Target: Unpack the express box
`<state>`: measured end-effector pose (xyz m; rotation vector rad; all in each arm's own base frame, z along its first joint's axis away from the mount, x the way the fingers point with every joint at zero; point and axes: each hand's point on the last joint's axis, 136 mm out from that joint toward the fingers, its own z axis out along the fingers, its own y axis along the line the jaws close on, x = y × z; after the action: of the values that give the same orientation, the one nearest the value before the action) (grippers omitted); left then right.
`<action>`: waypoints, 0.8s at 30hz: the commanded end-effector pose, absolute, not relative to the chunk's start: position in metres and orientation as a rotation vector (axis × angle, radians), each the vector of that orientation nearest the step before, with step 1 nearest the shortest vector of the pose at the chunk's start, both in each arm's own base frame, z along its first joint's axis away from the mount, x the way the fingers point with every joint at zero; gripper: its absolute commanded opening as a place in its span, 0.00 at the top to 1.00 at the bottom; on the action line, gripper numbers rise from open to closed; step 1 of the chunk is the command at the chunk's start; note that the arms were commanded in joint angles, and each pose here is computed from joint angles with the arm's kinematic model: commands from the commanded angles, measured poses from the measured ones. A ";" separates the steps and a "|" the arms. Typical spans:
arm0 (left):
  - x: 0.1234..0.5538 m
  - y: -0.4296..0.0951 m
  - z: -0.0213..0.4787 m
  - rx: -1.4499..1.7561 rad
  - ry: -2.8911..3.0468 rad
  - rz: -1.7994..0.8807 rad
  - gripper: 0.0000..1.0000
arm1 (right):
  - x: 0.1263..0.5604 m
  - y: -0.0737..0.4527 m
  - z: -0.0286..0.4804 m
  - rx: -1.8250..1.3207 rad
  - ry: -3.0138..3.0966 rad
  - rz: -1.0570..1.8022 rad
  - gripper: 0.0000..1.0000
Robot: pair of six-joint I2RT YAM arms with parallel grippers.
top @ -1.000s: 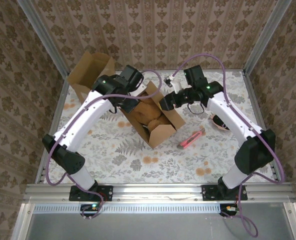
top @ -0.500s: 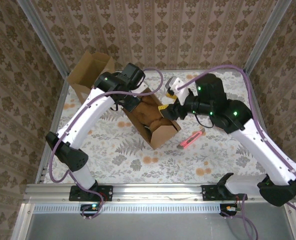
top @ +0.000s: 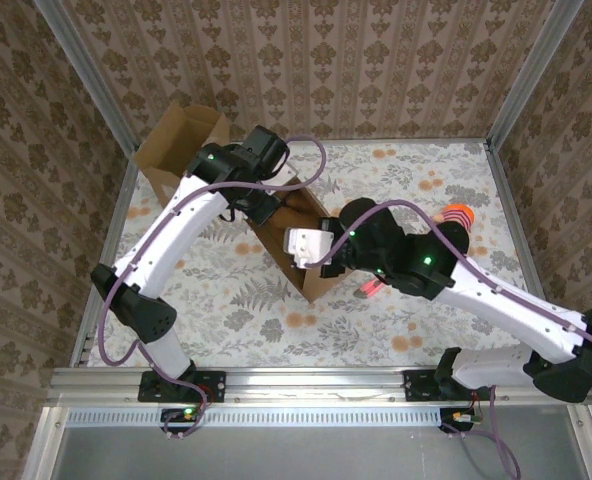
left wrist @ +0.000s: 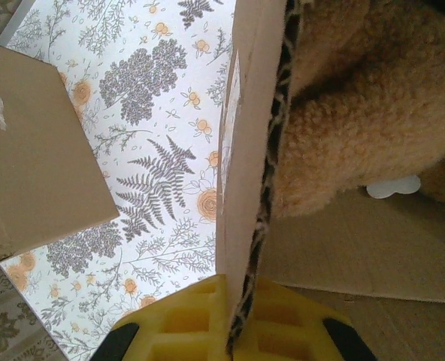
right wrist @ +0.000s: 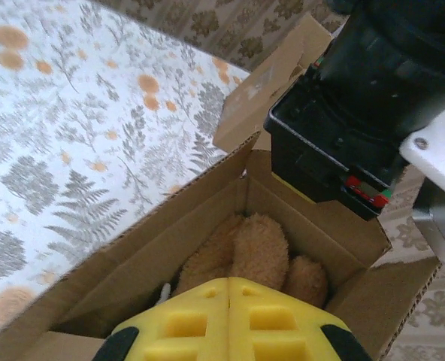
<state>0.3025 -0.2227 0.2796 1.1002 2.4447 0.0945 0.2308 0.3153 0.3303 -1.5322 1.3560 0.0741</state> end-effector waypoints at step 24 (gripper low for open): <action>0.301 -0.231 0.285 1.088 2.457 0.010 1.00 | 0.296 0.346 0.227 -1.680 1.458 -0.176 1.00</action>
<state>0.2990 -0.2292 0.2760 1.1249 2.4635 0.0456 0.2871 0.3482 0.2349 -1.6978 1.4210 -0.1616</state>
